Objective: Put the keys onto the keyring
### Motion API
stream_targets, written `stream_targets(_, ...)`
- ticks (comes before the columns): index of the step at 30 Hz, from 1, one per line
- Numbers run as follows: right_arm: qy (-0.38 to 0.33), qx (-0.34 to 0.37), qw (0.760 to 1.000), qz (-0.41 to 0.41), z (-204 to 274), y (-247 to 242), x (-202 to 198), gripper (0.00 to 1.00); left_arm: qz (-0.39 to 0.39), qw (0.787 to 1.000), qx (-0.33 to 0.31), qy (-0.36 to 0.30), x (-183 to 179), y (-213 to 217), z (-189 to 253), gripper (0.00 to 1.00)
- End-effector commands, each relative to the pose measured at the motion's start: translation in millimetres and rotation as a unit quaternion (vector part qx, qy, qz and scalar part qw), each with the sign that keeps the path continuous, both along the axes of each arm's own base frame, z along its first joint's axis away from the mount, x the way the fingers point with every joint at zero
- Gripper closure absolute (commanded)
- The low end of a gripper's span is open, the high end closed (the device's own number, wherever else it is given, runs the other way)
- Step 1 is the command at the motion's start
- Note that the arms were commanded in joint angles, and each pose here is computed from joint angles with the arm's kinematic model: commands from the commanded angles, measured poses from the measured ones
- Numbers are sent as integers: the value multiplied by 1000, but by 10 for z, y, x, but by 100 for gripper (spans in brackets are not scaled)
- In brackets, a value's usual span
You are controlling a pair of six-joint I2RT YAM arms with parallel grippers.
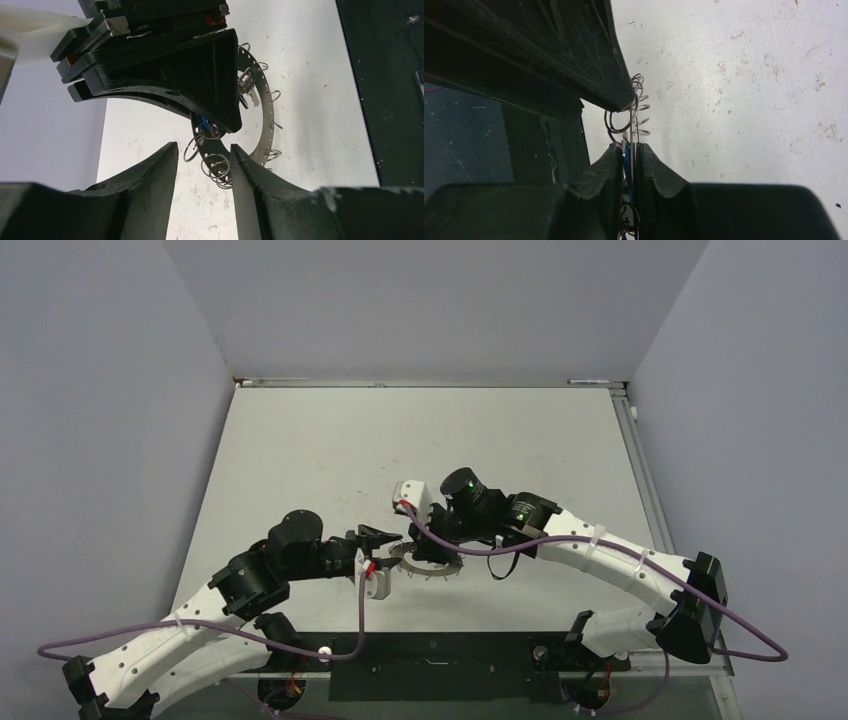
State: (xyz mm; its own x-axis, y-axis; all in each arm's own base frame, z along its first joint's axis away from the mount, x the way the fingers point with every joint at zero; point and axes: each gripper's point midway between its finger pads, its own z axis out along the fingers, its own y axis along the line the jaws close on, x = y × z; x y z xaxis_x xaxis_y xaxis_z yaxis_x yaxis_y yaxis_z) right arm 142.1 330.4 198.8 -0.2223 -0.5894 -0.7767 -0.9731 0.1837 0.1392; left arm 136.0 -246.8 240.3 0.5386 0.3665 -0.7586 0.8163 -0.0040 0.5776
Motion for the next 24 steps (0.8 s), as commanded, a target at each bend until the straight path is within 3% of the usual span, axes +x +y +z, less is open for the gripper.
stream_targets(1, -27, 24, 999, 11, 237, 122, 21, 95, 3, 1000, -9, -26, 43, -25, 175, 61)
stream_targets(8, -26, 14, 999, 21, 181, 149, -25, 95, 4, 1000, 5, -28, 66, -44, 143, 66)
stream_targets(16, -28, 10, 999, 23, 179, 125, -32, 95, -2, 999, 15, -28, 45, -41, 90, 83)
stream_targets(24, -29, 11, 999, 27, 184, 137, -48, 95, -20, 999, 20, -20, -16, -78, 37, 84)
